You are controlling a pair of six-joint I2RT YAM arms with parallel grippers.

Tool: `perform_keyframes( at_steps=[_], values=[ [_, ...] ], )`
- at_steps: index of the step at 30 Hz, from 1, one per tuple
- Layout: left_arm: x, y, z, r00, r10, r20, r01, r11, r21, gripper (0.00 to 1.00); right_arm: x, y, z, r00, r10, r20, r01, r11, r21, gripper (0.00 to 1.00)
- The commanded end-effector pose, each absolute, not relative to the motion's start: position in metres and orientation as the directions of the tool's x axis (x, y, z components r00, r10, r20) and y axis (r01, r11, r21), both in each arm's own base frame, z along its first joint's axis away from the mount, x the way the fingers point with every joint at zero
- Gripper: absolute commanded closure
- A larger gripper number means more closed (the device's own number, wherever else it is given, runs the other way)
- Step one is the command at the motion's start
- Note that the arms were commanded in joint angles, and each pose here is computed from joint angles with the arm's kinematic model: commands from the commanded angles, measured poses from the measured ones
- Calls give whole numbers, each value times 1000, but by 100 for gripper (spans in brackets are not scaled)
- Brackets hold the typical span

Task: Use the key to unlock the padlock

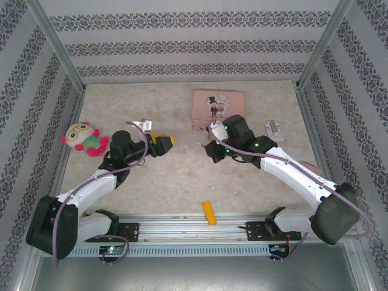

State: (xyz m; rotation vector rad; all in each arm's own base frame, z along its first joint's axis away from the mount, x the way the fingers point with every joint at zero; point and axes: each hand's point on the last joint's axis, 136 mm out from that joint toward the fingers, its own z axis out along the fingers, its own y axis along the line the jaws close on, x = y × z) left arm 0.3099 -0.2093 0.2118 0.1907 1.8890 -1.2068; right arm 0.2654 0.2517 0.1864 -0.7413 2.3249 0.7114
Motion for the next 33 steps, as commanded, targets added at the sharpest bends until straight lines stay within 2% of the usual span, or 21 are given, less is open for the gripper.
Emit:
perform_keyframes(
  at_steps=[1, 8, 17, 22, 26, 29, 33],
  values=[
    [303, -238, 234, -598, -260, -758, 633, 428, -646, 24, 267, 266, 204, -642, -317, -698, -674, 667, 317, 100],
    [299, -267, 234, -637, -212, -741, 664, 336, -668, 38, 266, 273, 201, -641, -324, -696, -682, 656, 322, 100],
    [303, -295, 227, -691, -170, -703, 664, 236, -710, 48, 270, 279, 199, -630, -322, -706, -690, 650, 320, 100],
    [305, -297, 218, -705, -165, -689, 649, 242, -722, 53, 272, 280, 199, -625, -318, -713, -691, 650, 316, 100],
    [305, -296, 212, -711, -156, -686, 639, 264, -723, 61, 272, 281, 199, -620, -313, -719, -693, 648, 316, 100],
    [305, -296, 210, -710, -156, -686, 637, 273, -721, 70, 272, 282, 199, -622, -312, -719, -694, 645, 321, 100],
    [307, -296, 212, -705, -162, -690, 640, 273, -718, 75, 272, 283, 198, -626, -311, -715, -693, 642, 327, 100]
  ],
)
